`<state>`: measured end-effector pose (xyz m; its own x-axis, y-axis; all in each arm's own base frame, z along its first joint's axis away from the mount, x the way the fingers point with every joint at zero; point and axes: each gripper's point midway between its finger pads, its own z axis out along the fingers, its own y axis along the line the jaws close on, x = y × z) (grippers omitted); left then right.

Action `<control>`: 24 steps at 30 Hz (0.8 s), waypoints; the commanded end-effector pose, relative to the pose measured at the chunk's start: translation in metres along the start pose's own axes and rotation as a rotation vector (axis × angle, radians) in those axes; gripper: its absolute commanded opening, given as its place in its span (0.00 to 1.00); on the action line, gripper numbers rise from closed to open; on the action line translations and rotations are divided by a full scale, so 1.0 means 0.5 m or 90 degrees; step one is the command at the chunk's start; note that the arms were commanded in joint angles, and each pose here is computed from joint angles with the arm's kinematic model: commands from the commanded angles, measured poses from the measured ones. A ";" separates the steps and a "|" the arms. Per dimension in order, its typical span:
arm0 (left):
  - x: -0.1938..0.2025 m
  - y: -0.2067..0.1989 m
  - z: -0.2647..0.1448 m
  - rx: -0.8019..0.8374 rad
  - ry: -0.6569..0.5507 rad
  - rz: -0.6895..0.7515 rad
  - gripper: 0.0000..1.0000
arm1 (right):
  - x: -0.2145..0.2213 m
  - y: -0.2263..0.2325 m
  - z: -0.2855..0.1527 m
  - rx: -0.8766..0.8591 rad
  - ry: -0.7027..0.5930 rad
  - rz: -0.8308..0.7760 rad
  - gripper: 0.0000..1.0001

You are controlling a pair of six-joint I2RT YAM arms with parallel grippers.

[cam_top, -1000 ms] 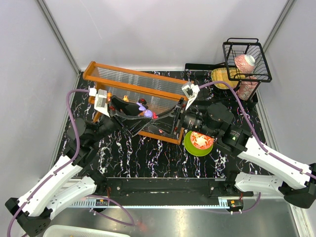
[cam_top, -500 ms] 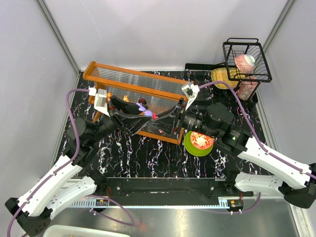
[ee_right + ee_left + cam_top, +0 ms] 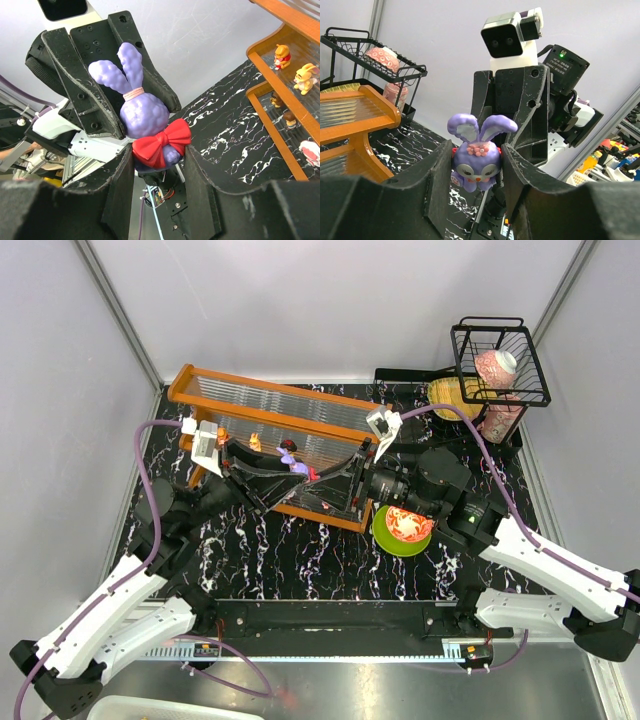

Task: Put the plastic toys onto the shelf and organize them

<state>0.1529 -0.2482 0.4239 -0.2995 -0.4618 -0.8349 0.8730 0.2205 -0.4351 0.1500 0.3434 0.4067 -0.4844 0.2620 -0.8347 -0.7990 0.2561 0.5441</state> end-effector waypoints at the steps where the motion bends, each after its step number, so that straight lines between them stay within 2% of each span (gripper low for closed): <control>1: -0.050 -0.032 0.006 0.027 -0.040 0.026 0.37 | -0.028 0.024 -0.004 -0.033 -0.030 -0.017 0.00; 2: -0.049 -0.032 0.006 0.028 -0.040 0.024 0.32 | -0.028 0.024 -0.005 -0.033 -0.030 -0.017 0.00; 10: -0.046 -0.037 0.005 0.037 -0.033 0.021 0.09 | -0.031 0.027 -0.005 -0.036 -0.035 -0.016 0.01; 13: -0.044 -0.036 0.003 0.034 -0.033 0.020 0.00 | -0.031 0.027 -0.005 -0.036 -0.034 -0.016 0.23; 14: -0.042 -0.034 0.001 0.031 -0.030 0.018 0.00 | -0.033 0.028 -0.007 -0.034 -0.036 -0.018 0.38; 17: -0.039 -0.026 -0.004 0.014 -0.028 0.023 0.00 | -0.045 0.019 -0.016 -0.007 -0.045 -0.025 0.55; 20: -0.037 -0.023 -0.008 0.001 -0.016 0.031 0.00 | -0.063 0.014 -0.042 0.025 -0.055 -0.043 0.62; 21: -0.040 -0.023 -0.007 -0.002 -0.015 0.034 0.00 | -0.076 0.013 -0.049 0.037 -0.066 -0.048 0.69; 24: -0.040 -0.019 -0.010 -0.010 -0.015 0.039 0.00 | -0.091 0.006 -0.080 0.068 -0.075 -0.070 0.78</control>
<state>0.1540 -0.2479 0.4125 -0.3187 -0.4239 -0.8478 0.8588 0.2493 -0.4475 0.1538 0.3259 0.4069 -0.4476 0.2685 -0.8530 -0.7920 0.3237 0.5176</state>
